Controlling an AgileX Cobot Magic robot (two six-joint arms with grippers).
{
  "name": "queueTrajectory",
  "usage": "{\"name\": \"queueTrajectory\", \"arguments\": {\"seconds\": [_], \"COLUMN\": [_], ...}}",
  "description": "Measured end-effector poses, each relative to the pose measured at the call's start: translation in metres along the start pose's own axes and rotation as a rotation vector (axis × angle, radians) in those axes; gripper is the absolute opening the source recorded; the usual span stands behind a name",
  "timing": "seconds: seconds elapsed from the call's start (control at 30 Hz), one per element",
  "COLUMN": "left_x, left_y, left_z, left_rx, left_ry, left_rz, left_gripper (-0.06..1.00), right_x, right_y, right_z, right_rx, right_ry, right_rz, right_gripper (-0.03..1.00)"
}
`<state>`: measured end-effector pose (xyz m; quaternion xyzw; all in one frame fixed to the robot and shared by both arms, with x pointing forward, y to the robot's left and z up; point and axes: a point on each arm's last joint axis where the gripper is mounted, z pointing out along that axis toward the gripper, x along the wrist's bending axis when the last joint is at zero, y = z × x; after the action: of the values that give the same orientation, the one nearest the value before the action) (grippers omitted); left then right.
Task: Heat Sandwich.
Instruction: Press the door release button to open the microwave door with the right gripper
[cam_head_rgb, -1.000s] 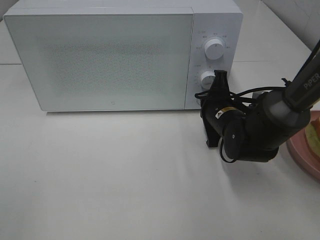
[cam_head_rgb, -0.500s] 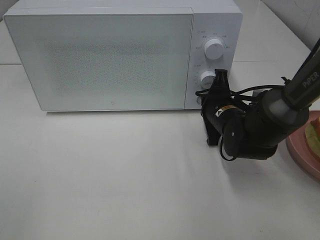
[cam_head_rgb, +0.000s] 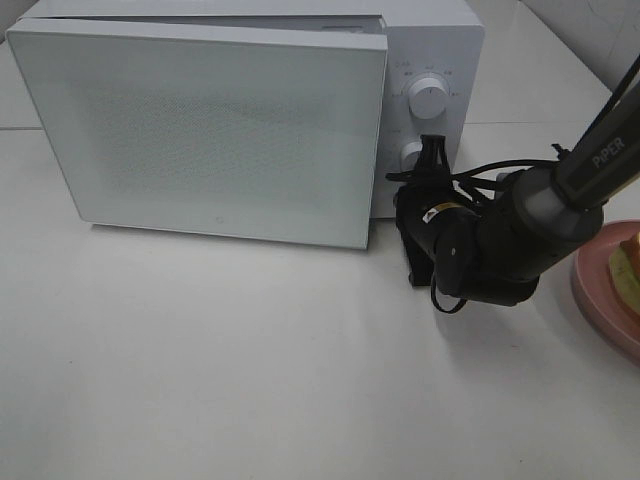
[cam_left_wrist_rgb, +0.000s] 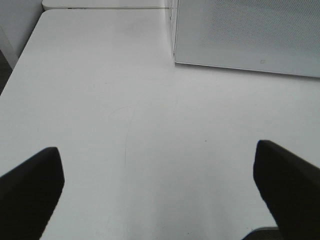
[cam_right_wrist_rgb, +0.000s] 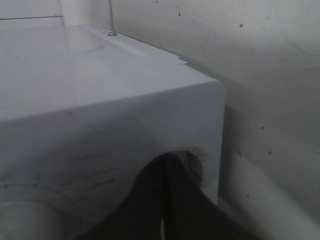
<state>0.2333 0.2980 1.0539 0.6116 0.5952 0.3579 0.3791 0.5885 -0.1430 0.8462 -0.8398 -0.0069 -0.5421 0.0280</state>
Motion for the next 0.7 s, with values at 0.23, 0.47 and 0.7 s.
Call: {"name": "queueTrajectory", "arguments": {"seconds": [0.23, 0.47, 0.7], "left_x": [0.0, 0.0, 0.0], "left_y": [0.0, 0.0, 0.0], "left_z": [0.0, 0.0, 0.0], "left_rx": [0.0, 0.0, 0.0], "left_ry": [0.0, 0.0, 0.0], "left_rz": [0.0, 0.0, 0.0], "left_gripper": [0.98, 0.98, 0.98], "right_x": [0.0004, 0.0003, 0.0001], "right_y": [-0.0019, -0.0024, -0.0023], "right_z": [0.0024, 0.0028, 0.0028], "right_rx": [0.0, 0.002, 0.001], "right_ry": [-0.033, -0.039, -0.041], "right_rz": [-0.022, -0.026, -0.024], "right_gripper": [0.01, 0.01, 0.01]}}
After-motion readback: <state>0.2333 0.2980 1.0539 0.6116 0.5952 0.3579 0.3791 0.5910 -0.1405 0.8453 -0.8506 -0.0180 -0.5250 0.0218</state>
